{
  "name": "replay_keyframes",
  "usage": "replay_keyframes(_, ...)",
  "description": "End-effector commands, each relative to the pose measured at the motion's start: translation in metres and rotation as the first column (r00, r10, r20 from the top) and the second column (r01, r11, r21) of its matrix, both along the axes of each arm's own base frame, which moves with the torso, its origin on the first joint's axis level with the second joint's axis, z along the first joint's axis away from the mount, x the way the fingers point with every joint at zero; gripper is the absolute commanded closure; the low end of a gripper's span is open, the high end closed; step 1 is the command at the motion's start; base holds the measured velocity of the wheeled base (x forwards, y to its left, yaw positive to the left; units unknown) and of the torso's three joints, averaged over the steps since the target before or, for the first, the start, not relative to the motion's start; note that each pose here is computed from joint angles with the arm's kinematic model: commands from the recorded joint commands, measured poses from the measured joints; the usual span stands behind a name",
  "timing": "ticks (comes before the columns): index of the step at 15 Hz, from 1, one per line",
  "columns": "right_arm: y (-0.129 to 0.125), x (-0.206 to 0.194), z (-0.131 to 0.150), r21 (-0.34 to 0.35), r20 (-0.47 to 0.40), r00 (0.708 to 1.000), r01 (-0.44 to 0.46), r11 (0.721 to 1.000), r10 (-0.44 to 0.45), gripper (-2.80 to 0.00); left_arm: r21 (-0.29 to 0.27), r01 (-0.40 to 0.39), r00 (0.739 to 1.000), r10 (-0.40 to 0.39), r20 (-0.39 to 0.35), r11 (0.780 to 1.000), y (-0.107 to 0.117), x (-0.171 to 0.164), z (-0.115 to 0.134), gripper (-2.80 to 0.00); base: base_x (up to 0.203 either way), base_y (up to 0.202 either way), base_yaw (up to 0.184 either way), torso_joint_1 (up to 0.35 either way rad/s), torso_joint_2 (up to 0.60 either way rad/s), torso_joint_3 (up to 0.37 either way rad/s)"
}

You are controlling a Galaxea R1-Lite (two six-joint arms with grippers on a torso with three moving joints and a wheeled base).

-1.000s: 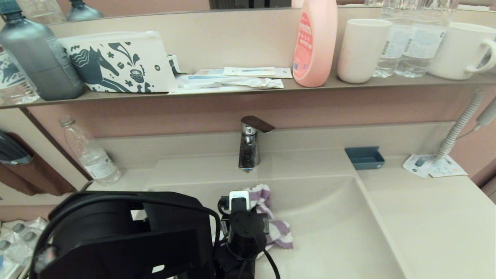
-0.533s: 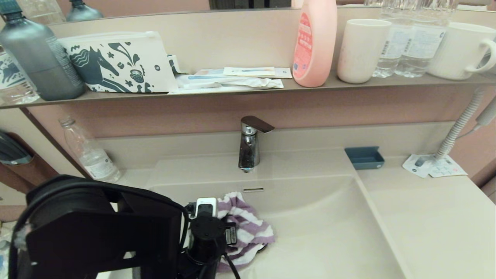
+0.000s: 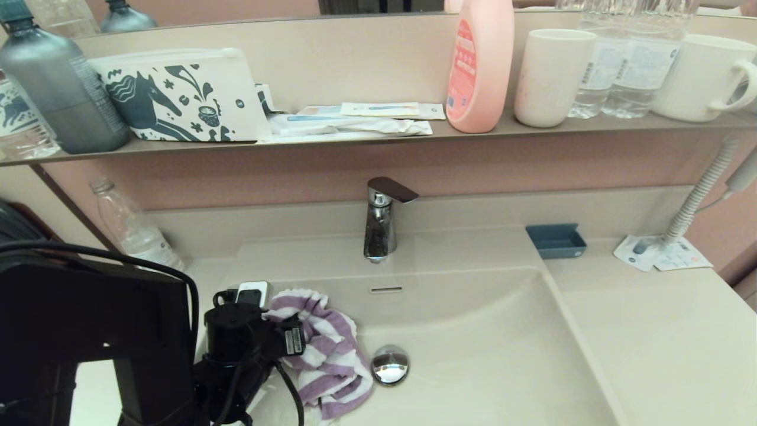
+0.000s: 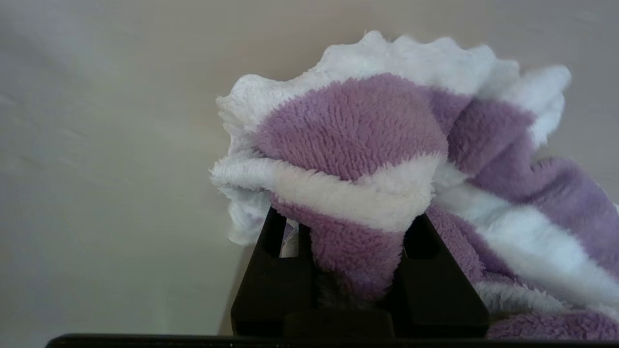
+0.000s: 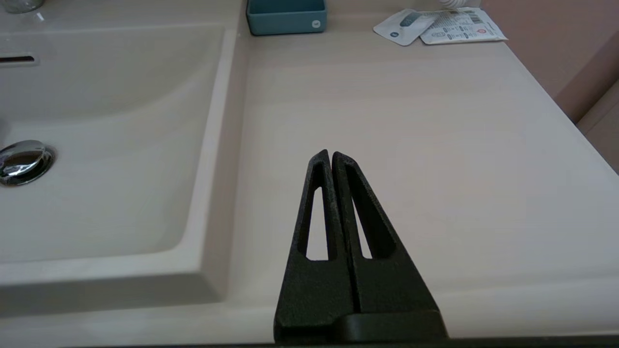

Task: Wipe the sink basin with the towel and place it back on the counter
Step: Wipe the sink

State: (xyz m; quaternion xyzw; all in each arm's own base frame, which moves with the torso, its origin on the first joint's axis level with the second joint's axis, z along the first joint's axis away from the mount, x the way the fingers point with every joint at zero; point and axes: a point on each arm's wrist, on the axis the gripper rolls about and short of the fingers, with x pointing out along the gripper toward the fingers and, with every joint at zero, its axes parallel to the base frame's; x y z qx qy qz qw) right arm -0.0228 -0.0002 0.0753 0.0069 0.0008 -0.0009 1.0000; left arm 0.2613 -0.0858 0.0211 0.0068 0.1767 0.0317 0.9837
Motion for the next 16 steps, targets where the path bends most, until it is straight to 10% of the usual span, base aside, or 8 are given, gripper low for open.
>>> replay_keyframes(1,0.000,0.000,0.000,0.000,0.000,1.000,0.000,1.000,0.000,0.00,-0.019,-0.035,0.998,0.036,0.059,0.999,0.019,0.006,0.010,0.00,0.000,0.000,0.000,0.000,0.00,0.000)
replay_keyframes(5,0.000,0.000,0.000,0.000,0.000,1.000,0.000,1.000,0.000,0.00,-0.014,-0.019,0.994,0.020,0.105,1.000,0.012,0.000,0.025,0.00,0.000,0.000,0.000,0.000,0.00,0.000)
replay_keyframes(16,0.000,0.000,0.000,0.000,0.000,1.000,0.000,1.000,0.000,0.00,0.010,0.093,0.978,-0.094,0.187,0.996,-0.096,-0.022,0.021,0.00,0.000,0.000,0.000,0.000,0.00,0.000)
